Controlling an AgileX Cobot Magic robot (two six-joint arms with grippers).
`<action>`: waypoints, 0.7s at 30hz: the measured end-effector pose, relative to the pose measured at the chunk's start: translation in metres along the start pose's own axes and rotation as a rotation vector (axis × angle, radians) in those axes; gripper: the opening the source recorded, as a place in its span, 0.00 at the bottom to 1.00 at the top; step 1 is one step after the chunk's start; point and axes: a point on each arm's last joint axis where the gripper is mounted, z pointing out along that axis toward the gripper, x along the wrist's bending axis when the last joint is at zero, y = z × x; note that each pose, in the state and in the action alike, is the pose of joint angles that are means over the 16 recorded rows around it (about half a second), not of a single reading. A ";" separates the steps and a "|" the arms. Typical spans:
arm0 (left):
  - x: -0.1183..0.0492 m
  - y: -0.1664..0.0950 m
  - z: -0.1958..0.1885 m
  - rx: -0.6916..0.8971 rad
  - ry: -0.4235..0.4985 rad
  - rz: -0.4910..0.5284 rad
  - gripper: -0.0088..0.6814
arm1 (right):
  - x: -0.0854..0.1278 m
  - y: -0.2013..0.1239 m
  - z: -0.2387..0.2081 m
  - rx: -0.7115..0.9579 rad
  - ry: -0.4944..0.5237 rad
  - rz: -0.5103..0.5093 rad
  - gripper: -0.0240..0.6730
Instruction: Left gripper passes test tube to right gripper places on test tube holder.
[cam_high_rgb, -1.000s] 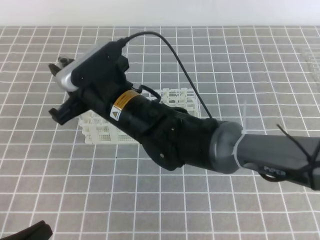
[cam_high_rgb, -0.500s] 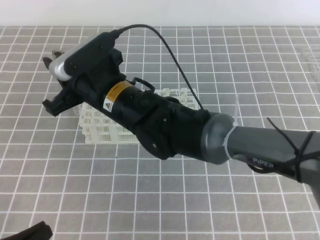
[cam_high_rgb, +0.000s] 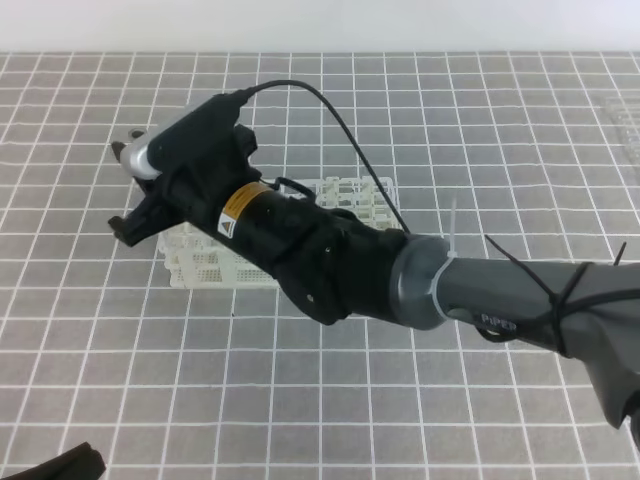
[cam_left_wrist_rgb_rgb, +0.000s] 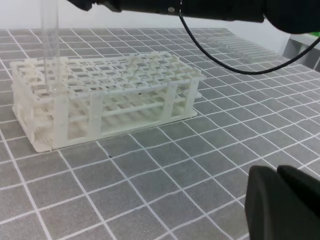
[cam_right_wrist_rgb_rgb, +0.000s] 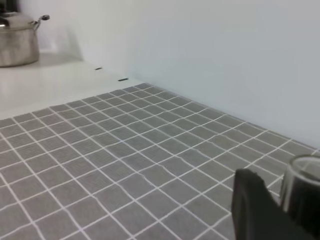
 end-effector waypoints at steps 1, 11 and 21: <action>0.000 0.000 0.000 0.000 0.000 0.000 0.01 | -0.001 0.000 0.000 -0.004 -0.001 0.003 0.16; 0.000 0.000 0.000 0.000 0.000 0.000 0.01 | -0.008 -0.002 0.001 -0.041 -0.012 0.042 0.16; 0.000 0.000 0.000 0.000 0.000 0.000 0.01 | -0.011 -0.006 0.002 -0.035 -0.016 0.060 0.16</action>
